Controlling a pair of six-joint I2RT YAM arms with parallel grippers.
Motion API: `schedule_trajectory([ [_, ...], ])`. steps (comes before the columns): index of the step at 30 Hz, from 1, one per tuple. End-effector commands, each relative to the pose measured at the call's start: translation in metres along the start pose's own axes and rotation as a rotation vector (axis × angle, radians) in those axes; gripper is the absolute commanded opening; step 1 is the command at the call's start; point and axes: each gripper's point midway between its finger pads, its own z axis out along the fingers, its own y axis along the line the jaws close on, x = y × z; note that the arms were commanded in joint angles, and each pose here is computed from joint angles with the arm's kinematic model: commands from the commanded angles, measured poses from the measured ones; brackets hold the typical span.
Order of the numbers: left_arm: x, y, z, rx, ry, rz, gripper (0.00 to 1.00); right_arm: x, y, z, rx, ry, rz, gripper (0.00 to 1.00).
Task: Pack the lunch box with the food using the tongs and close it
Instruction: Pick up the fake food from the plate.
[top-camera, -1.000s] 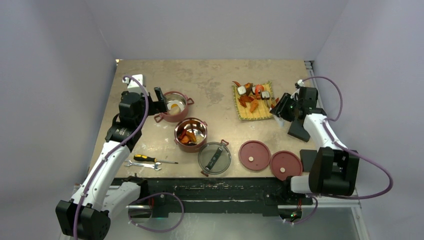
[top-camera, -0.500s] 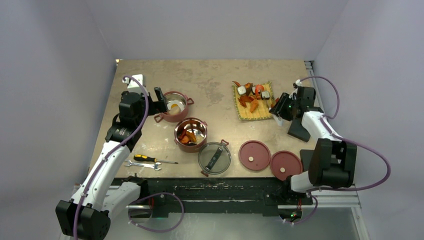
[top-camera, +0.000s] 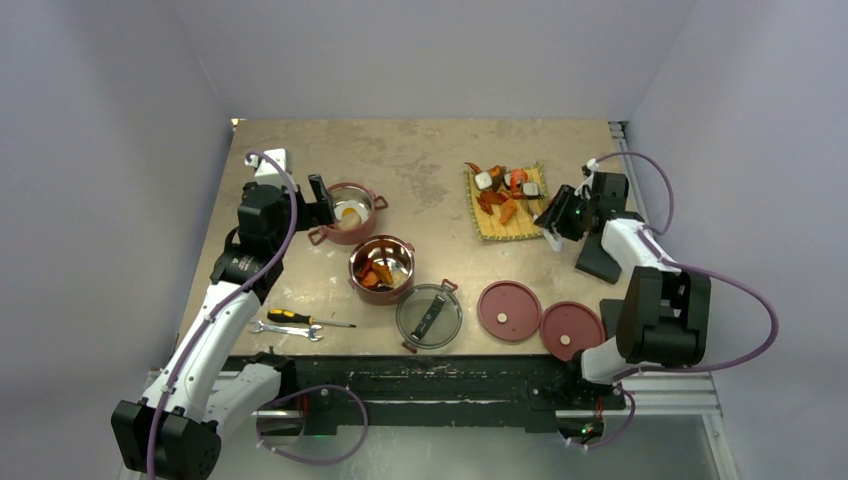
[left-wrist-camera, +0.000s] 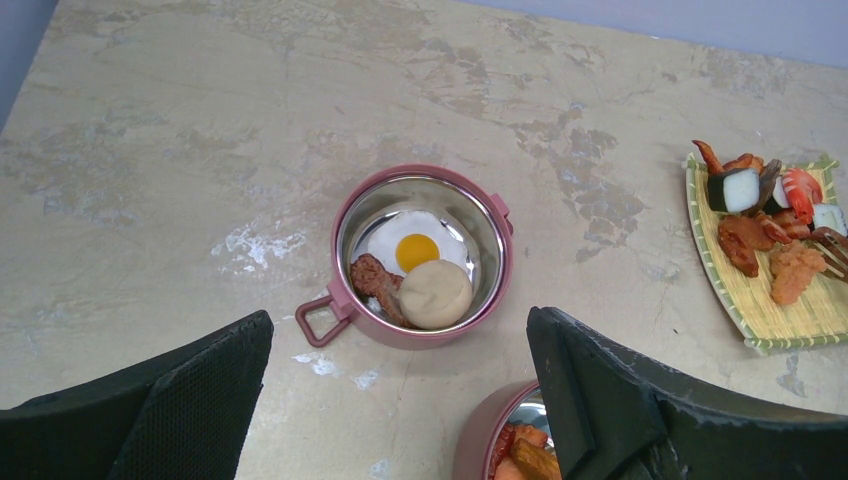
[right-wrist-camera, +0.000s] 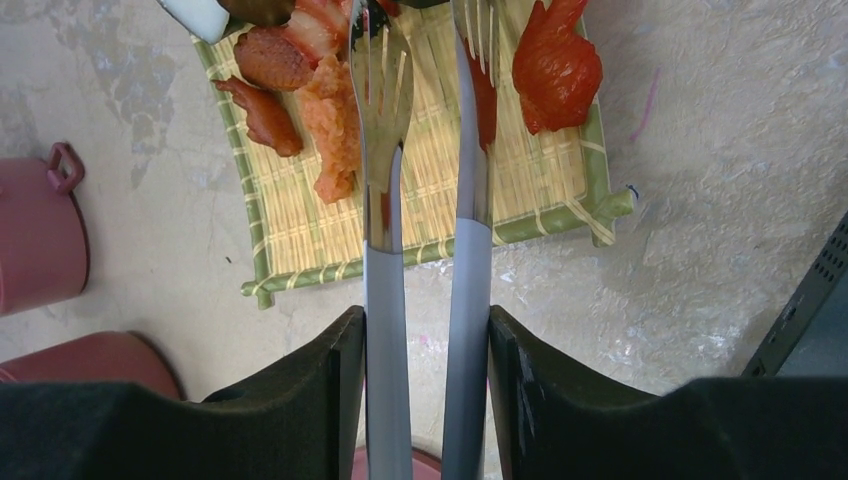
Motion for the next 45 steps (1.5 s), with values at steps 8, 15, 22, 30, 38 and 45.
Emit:
schedule_trajectory([
  [8, -0.011, -0.004, 0.000, 0.011, -0.039, -0.005, 0.99, -0.032, 0.017, 0.001, -0.042, -0.091, -0.050, 0.46],
  [15, -0.012, -0.004, 0.000, 0.010, -0.040, -0.005, 0.99, -0.038, 0.017, 0.010, -0.044, -0.094, -0.053, 0.45],
  [22, -0.012, -0.003, 0.000, 0.006, -0.039, -0.003, 0.99, -0.041, 0.019, 0.017, -0.044, -0.090, -0.059, 0.41],
  [30, -0.012, -0.002, 0.000, 0.004, -0.040, -0.003, 0.99, -0.051, 0.025, 0.001, -0.040, -0.137, -0.076, 0.13],
  [38, -0.013, -0.003, -0.001, 0.005, -0.042, -0.004, 0.99, -0.055, 0.031, -0.020, -0.035, -0.174, -0.088, 0.08],
  [45, -0.012, -0.003, -0.001, 0.009, -0.041, -0.005, 0.99, -0.056, 0.044, -0.041, -0.074, -0.186, -0.104, 0.07],
])
